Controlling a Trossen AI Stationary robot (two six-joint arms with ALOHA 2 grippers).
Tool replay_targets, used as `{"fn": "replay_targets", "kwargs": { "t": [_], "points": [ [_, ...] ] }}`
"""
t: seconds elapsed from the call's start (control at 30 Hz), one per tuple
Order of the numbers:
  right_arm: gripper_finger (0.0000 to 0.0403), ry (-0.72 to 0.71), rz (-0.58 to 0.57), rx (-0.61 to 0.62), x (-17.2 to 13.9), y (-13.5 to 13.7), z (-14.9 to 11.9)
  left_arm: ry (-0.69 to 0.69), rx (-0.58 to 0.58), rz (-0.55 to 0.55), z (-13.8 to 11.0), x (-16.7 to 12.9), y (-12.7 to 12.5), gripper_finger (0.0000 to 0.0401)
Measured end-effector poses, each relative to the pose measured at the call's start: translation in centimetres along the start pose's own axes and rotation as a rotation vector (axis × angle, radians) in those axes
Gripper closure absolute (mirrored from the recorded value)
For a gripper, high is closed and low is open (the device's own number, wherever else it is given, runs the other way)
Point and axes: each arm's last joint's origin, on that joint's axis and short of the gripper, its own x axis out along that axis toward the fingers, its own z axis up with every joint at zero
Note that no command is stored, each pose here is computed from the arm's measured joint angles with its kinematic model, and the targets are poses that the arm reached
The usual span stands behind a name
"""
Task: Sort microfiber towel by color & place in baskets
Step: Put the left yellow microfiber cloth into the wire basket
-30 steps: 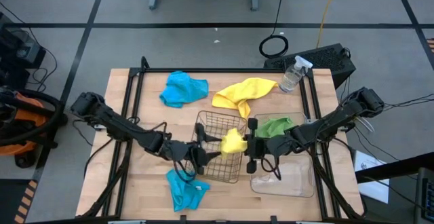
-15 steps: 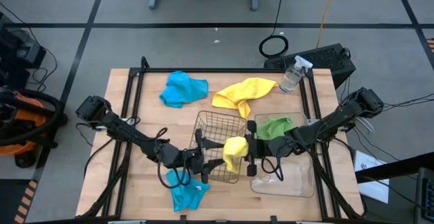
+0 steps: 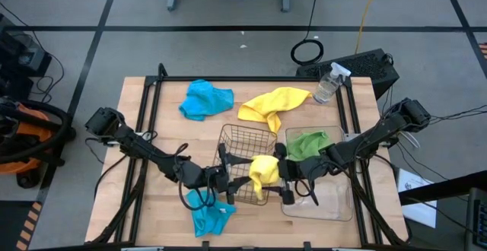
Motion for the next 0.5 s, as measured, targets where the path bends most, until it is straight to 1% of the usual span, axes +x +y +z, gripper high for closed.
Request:
{"fn": "replay_targets", "kwargs": {
  "t": [0.17,0.27,0.4,0.5],
  "points": [
    [0.0071,0.010,0.073,0.020,0.0,0.2,0.0,0.001,-0.008,0.026,-0.2,0.4,0.6,0.0157],
    [0.0071,-0.016,0.074,0.032,0.0,0.2,0.2,0.013,-0.012,0.044,-0.6,0.8,1.1,0.0157],
    [0.0071,-0.020,0.048,0.088,0.2,-0.3,0.3,0.034,-0.044,0.053,-1.1,1.1,1.5,0.0157],
    [0.0074,-0.031,-0.011,0.132,0.3,-1.1,0.5,0.033,-0.045,0.047,-1.1,1.2,1.5,0.0157]
  ]
}}
